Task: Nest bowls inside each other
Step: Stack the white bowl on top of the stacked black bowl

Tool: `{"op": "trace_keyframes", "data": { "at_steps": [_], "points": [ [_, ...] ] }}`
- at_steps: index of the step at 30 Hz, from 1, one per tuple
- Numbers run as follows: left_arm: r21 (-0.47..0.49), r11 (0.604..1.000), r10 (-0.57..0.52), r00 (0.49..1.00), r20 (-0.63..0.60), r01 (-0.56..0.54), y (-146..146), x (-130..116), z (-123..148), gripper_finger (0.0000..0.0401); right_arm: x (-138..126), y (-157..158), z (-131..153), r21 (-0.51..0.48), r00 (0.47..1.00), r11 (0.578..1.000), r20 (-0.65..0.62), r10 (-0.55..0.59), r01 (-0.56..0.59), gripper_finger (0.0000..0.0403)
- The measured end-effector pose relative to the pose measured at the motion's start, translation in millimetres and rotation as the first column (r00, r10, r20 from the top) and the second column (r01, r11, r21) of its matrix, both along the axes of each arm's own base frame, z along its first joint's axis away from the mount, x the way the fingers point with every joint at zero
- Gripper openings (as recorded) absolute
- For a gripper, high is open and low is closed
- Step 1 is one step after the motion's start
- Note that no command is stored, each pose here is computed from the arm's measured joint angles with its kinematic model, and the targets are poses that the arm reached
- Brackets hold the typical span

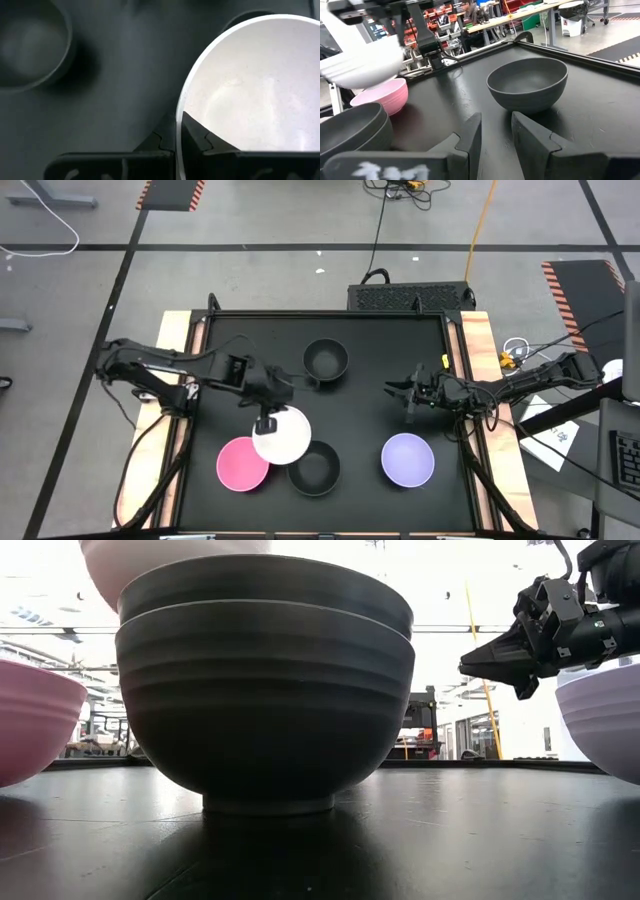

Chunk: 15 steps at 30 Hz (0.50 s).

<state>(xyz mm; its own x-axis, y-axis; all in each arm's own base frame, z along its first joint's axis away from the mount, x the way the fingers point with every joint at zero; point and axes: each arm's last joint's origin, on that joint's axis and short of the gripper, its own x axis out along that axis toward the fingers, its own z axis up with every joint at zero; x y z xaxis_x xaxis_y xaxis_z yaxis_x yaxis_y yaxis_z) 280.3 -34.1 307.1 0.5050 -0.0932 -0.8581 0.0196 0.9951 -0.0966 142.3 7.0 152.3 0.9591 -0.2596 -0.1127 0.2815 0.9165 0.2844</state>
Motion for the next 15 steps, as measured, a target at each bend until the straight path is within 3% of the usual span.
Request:
{"op": "trace_keyframes", "data": {
  "at_steps": [9, 15],
  "points": [
    [0.030, 0.996, -0.088, 0.996, 0.032, 0.088, -26.2, 16.9, 18.9, 0.0004, 0.0, -0.1, -0.1, 0.003, 1.000, 1.000, 0.000, -0.001, 0.001, 0.0098],
    [-0.022, 0.990, -0.136, 0.988, 0.074, 0.138, -34.1, 20.7, 27.6, 0.0004, 0.0, 0.0, 0.0, 0.003, 1.000, 1.000, 0.001, -0.001, 0.001, 0.0098]
  ]
}}
